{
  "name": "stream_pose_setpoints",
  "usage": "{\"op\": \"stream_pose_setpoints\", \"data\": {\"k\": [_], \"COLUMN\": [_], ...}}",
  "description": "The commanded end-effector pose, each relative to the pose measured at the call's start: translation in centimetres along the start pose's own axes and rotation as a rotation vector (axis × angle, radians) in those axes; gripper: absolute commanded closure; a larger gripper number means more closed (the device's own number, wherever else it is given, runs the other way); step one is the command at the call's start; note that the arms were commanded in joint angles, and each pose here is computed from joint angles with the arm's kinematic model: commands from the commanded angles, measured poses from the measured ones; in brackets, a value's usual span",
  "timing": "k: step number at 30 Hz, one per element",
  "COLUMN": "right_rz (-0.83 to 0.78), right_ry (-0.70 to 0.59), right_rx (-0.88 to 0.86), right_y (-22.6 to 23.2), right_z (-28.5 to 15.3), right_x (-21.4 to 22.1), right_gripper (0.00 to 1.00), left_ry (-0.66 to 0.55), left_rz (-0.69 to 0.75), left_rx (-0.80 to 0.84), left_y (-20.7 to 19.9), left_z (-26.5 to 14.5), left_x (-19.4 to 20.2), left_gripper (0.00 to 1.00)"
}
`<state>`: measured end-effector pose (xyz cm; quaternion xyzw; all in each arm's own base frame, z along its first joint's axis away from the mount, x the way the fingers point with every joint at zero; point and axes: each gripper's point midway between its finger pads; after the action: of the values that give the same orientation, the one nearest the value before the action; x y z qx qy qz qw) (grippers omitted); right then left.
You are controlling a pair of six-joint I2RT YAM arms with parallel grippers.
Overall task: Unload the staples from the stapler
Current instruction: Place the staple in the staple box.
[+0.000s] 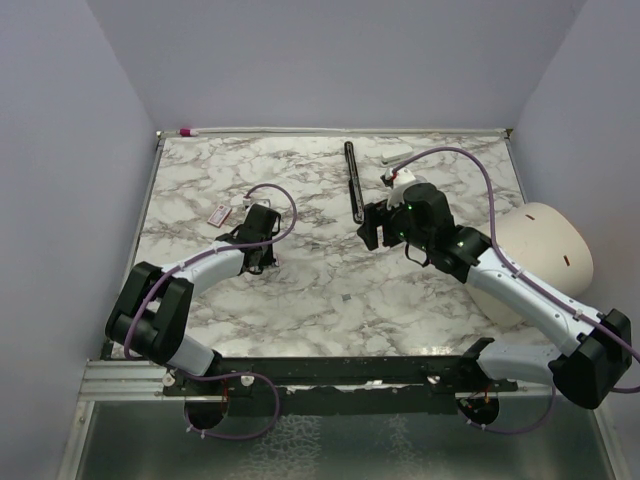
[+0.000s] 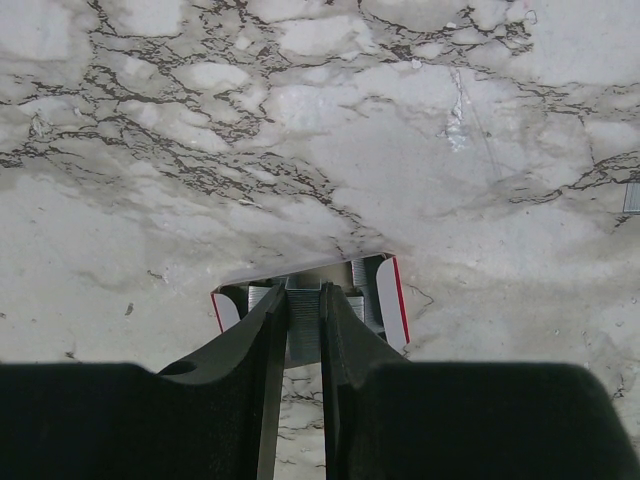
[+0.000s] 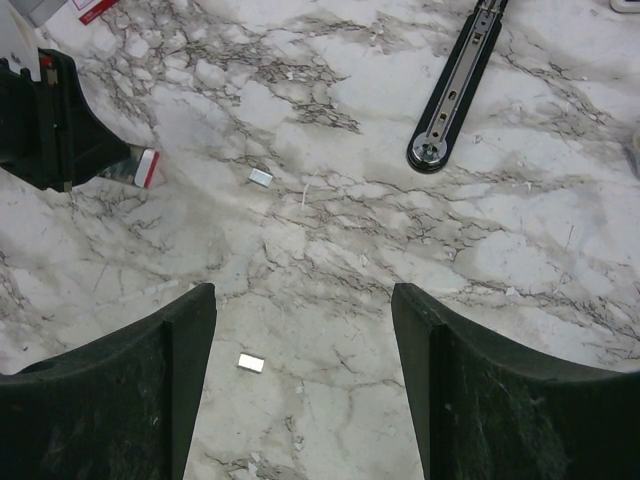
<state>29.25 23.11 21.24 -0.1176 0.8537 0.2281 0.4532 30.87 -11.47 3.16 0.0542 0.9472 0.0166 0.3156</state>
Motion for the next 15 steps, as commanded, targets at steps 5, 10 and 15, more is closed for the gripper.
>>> {"op": "stream_pose_setpoints", "data": {"k": [5,10,15], "right_rz": [0.007,0.006,0.009], "right_ry": [-0.044,-0.043,-0.041], "right_rx": [-0.005,-0.009,-0.01], "right_y": [-0.01,0.05,0.09], "right_z": [-0.56,-0.56,-0.47], "right_x": [-0.97,-0.98,-0.95], "right_gripper": [0.29,0.29,0.29], "left_ry": [-0.008,-0.006,-0.006], "left_rz": [-0.005,-0.001,0.003], "left_rx": [-0.025,-0.024,-0.023], "left_y": [0.16,0.15,0.16], "left_z": [0.27,0.18,0.08], "left_x": [0.04,0.09,0.18], "left_gripper": [0.87,0.87,0.84]}}
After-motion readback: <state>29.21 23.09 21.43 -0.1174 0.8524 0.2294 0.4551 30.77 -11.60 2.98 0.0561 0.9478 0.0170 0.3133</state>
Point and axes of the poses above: each gripper's point midway between its finger pads, its own z axis out along the fingers, its own y axis along the line the jaws close on, x = y × z, and after that the axes turned 10 degrees about z, right-handed
